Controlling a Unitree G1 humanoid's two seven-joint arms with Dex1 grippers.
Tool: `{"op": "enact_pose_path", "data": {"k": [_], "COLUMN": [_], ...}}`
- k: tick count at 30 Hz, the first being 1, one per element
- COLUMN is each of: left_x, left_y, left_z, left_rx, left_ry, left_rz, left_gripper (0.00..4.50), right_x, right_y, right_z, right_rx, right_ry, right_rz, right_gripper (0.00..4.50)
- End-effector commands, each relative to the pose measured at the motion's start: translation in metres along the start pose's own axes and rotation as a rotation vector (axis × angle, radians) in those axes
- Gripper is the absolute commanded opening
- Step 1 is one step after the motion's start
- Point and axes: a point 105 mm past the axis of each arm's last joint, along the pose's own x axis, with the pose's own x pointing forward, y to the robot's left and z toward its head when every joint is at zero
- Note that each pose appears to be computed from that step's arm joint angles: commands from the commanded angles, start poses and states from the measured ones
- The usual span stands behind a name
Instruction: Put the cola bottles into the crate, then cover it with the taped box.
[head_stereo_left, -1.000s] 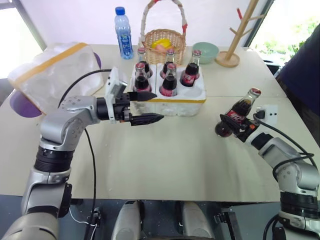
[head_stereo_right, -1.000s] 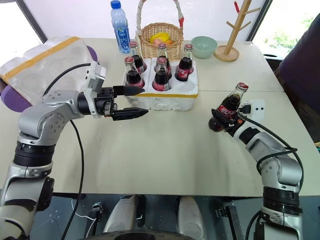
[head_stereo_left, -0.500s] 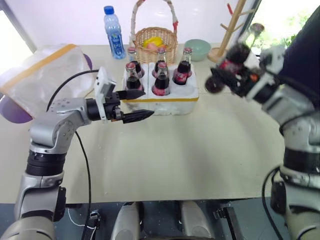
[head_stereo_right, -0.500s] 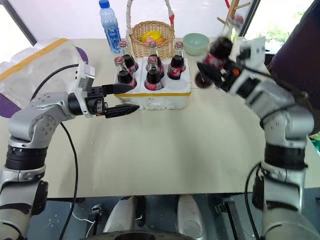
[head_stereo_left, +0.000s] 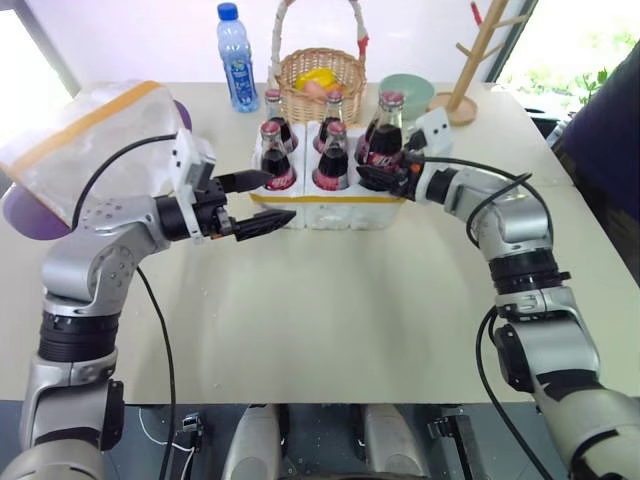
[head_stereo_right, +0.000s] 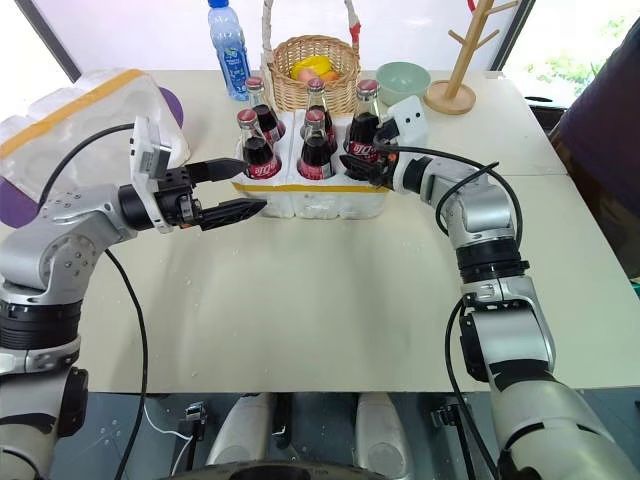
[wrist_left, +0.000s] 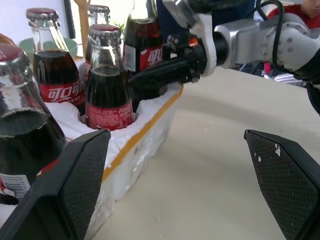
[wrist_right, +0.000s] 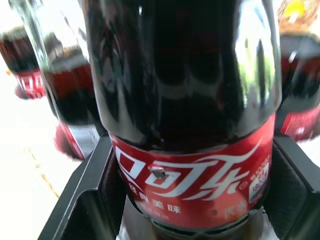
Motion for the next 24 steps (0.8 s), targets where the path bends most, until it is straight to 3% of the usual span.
{"op": "enact_pose_path", "data": {"k": [1,2,4,8,13,20,24], "left_x": [-0.006,-0.006,-0.007,-0.013,-0.050,-0.171,-0.243], "left_y": [-0.001,0.000,0.002,0.011,0.020,0.045,0.054], "left_z": [0.012,0.012,0.013,0.016,0.028,0.046,0.060], "left_rx": [0.042,0.042,0.045,0.059,0.098,0.146,0.124], "left_ry": [-0.029,-0.029,-0.027,-0.008,0.065,0.410,0.589], "left_rz": [0.010,0.011,0.016,0.037,0.089,0.306,0.449], "left_gripper": [4.50,4.50,4.50,4.50,4.50,4.50,4.50], "right_x": [-0.001,-0.001,-0.002,-0.011,-0.057,-0.140,-0.160], "right_y": [-0.004,-0.005,-0.007,-0.011,-0.009,-0.001,0.007], "right_z": [0.011,0.010,0.009,0.015,0.052,0.110,0.132], "right_rx": [-0.042,-0.037,-0.029,-0.026,-0.095,-0.211,-0.278], "right_ry": [-0.034,-0.029,-0.031,-0.049,-0.092,-0.070,-0.075], "right_rz": [-0.024,-0.030,-0.040,-0.055,0.039,0.181,0.223], "right_gripper": [3.35,3.93,4.43,4.43,4.43,4.43,4.43]}}
